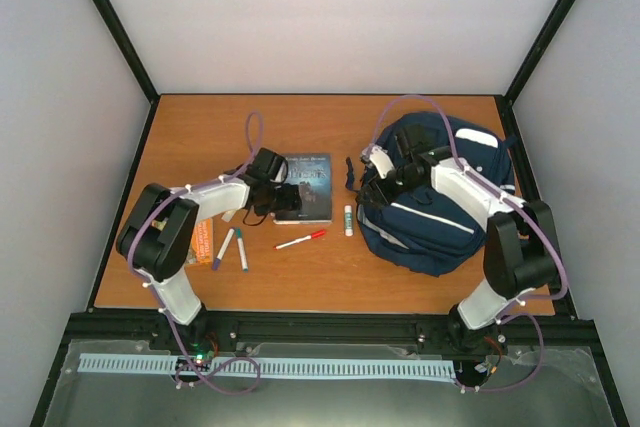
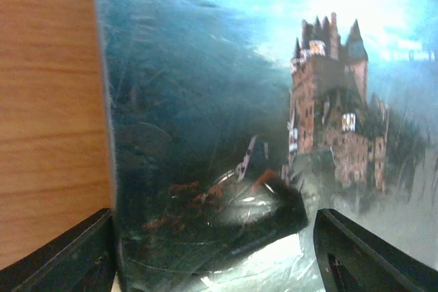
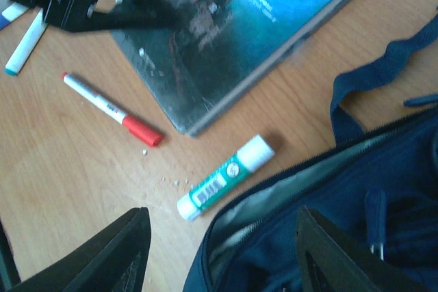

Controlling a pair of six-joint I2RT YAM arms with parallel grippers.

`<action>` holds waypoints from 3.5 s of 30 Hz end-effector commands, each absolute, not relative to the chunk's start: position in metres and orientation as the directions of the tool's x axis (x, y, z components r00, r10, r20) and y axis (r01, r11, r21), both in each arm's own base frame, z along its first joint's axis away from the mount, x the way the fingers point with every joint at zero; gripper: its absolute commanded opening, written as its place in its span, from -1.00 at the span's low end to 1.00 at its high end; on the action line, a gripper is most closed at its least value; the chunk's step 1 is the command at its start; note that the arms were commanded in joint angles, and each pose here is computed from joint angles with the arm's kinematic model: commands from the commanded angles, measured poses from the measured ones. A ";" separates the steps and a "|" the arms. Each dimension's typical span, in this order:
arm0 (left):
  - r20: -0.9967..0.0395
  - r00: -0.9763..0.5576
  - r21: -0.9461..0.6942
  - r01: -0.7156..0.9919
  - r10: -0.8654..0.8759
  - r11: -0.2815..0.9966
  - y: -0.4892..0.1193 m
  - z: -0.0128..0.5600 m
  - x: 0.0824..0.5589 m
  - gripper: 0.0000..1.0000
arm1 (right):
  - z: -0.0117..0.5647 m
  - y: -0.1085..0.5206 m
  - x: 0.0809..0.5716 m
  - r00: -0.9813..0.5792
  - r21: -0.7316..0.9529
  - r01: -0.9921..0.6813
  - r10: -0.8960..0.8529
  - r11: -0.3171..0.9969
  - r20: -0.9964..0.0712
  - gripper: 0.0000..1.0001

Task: Pack the student bag
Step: Pick up the book from the center of the board.

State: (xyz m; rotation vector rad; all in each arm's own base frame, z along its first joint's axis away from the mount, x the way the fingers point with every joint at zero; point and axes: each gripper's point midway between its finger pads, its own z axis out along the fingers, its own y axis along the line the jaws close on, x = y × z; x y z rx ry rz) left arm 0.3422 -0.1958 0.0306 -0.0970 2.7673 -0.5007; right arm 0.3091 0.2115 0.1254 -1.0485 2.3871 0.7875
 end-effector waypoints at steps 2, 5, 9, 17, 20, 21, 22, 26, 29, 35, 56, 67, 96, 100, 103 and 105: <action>-0.264 -0.958 -0.342 -0.016 -0.112 0.940 -0.210 0.020 0.312 0.55 | 0.124 0.239 0.329 -0.616 0.323 -0.777 -0.543 0.540 -0.571 0.16; -0.259 -0.958 -0.340 -0.031 -0.125 0.940 -0.208 0.022 0.303 0.56 | 0.113 0.248 0.335 -0.628 0.335 -0.771 -0.555 0.542 -0.546 0.15; -0.283 -0.945 -0.323 -0.068 -0.165 0.944 -0.198 0.044 0.301 0.89 | 0.101 0.253 0.347 -0.656 0.349 -0.748 -0.550 0.564 -0.517 0.13; -0.297 -0.930 -0.381 -0.094 -0.218 0.920 -0.196 0.085 0.316 0.95 | 0.083 0.273 0.371 -0.691 0.389 -0.720 -0.541 0.575 -0.480 -0.05; -0.271 -0.929 -0.407 -0.125 -0.250 0.905 -0.191 0.082 0.328 0.93 | 0.074 0.279 0.381 -0.707 0.404 -0.705 -0.534 0.583 -0.463 -0.10; -0.261 -0.929 -0.413 -0.138 -0.263 0.900 -0.188 0.079 0.332 0.92 | 0.070 0.281 0.384 -0.713 0.409 -0.699 -0.533 0.587 -0.455 -0.11; -0.253 -0.929 -0.420 -0.146 -0.271 0.896 -0.187 0.077 0.336 0.91 | 0.068 0.283 0.388 -0.716 0.413 -0.697 -0.532 0.587 -0.452 -0.13; -0.231 -0.928 -0.428 -0.173 -0.293 0.887 -0.182 0.069 0.348 0.93 | 0.047 0.285 0.394 -0.741 0.430 -0.671 -0.536 0.604 -0.403 -0.19; -0.230 -0.928 -0.459 -0.162 -0.293 0.874 -0.186 0.062 0.357 0.93 | 0.030 0.283 0.396 -0.755 0.427 -0.656 -0.544 0.623 -0.367 -0.25; -0.173 -0.937 -0.484 -0.188 -0.303 0.855 -0.190 0.038 0.360 0.89 | 0.013 0.278 0.394 -0.766 0.420 -0.643 -0.555 0.641 -0.325 -0.44; -0.098 -0.949 -0.781 -0.114 -0.301 0.614 -0.244 0.042 0.362 0.65 | -0.033 0.283 0.359 -0.752 0.446 -0.642 -0.626 0.624 -0.206 -0.62; -0.210 -0.886 -0.900 0.011 -0.412 0.435 -0.249 0.150 0.371 0.46 | -0.026 0.290 0.357 -0.755 0.477 -0.635 -0.620 0.608 -0.215 -0.60; -0.107 -0.889 -0.871 -0.132 -0.445 0.473 -0.255 0.118 0.355 -0.06 | -0.018 0.291 0.352 -0.756 0.494 -0.631 -0.616 0.597 -0.221 -0.58; -0.133 -0.879 -0.860 -0.127 -0.457 0.494 -0.250 0.122 0.355 -0.24 | -0.013 0.292 0.354 -0.755 0.492 -0.635 -0.613 0.596 -0.232 -0.58; -0.145 -0.879 -0.854 -0.120 -0.454 0.506 -0.249 0.124 0.355 -0.39 | -0.007 0.292 0.357 -0.756 0.488 -0.637 -0.607 0.597 -0.243 -0.54; -0.164 -0.875 -0.833 -0.125 -0.456 0.539 -0.244 0.124 0.355 -0.54 | 0.007 0.293 0.360 -0.760 0.491 -0.636 -0.593 0.595 -0.266 -0.52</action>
